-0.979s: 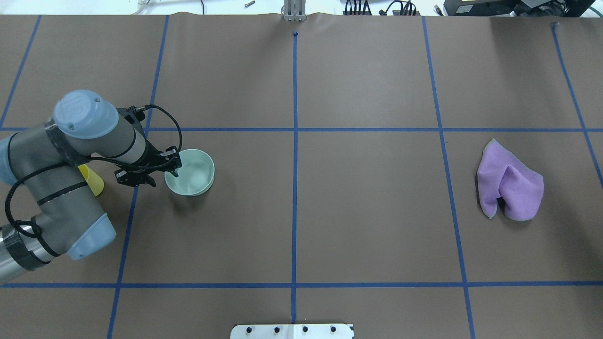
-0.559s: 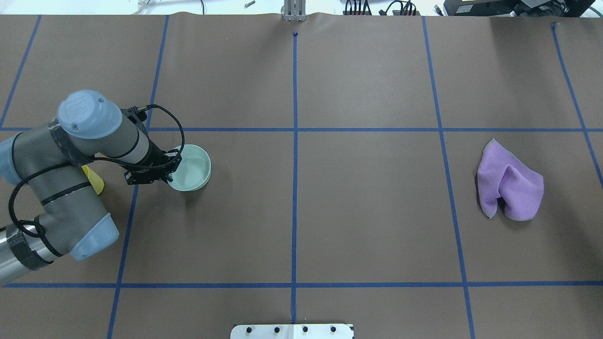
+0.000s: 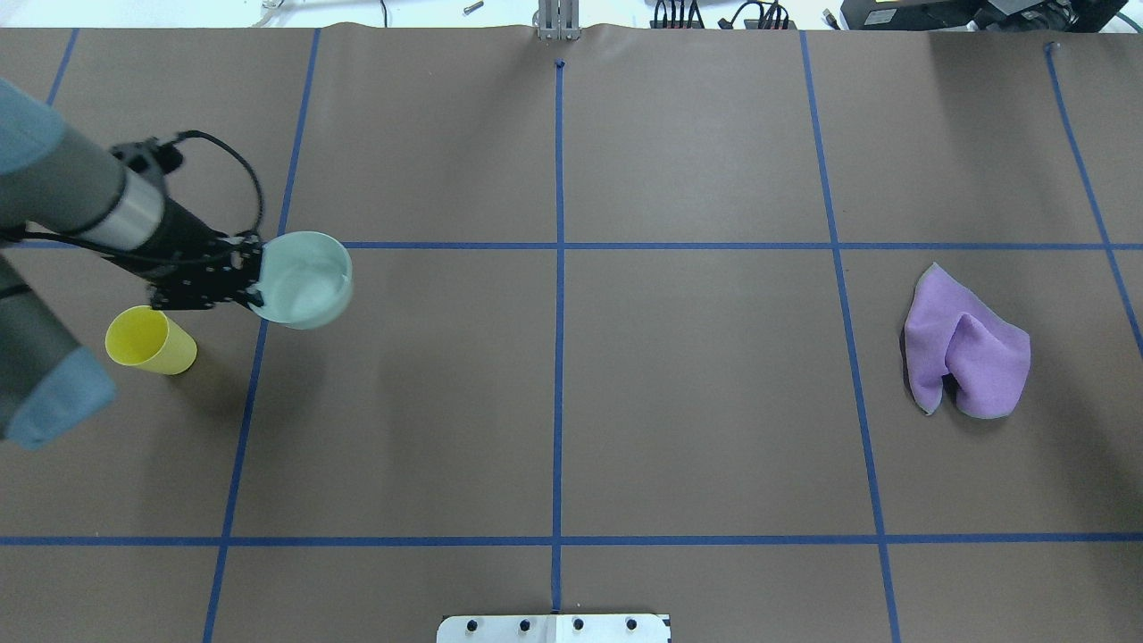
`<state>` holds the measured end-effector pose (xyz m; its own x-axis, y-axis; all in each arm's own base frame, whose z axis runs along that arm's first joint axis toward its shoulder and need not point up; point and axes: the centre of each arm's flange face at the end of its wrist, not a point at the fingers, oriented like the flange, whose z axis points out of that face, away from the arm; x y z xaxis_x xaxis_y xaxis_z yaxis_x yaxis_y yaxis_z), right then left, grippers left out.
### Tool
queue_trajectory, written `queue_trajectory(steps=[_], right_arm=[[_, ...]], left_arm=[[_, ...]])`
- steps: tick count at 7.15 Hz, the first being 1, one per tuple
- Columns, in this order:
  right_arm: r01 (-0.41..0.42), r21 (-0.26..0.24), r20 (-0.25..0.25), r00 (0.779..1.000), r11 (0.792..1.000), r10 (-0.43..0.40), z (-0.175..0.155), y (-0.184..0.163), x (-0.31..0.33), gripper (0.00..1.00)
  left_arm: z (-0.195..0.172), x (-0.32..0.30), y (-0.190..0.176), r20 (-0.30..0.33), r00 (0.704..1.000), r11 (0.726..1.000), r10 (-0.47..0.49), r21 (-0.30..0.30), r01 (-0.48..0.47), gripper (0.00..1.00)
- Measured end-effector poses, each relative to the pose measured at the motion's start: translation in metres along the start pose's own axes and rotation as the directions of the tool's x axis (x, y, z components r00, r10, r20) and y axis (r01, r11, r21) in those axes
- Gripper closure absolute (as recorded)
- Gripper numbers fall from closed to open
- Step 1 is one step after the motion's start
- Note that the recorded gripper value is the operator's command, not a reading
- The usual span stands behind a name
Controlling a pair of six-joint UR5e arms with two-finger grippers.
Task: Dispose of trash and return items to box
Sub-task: 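Lift the bowl with the left gripper and carry it into the clear bin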
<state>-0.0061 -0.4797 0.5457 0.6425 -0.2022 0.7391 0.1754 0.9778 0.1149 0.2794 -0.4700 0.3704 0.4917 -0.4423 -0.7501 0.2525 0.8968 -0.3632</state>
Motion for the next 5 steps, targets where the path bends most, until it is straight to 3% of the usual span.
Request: queue_trajectory(steps=[2, 4, 5], right_arm=[[0.004, 0.001, 0.002, 1.0, 1.0, -0.004, 0.0, -0.001, -0.002, 0.0], [-0.001, -0.001, 0.004, 1.0, 1.0, 0.001, 0.001, -0.003, -0.006, 0.0], [-0.009, 0.003, 0.004, 1.0, 1.0, 0.009, 0.003, -0.005, -0.011, 0.0]], left_arm=[[-0.061, -0.136, -0.053, 0.039, 0.984, 0.983, 0.175, 0.049, -0.177, 1.0], [-0.099, -0.299, -0.126, 0.12, 0.921, 0.922, 0.369, 0.078, -0.38, 1.0], [-0.109, -0.381, -0.158, 0.114, 0.889, 0.889, 0.444, 0.067, -0.452, 1.0]])
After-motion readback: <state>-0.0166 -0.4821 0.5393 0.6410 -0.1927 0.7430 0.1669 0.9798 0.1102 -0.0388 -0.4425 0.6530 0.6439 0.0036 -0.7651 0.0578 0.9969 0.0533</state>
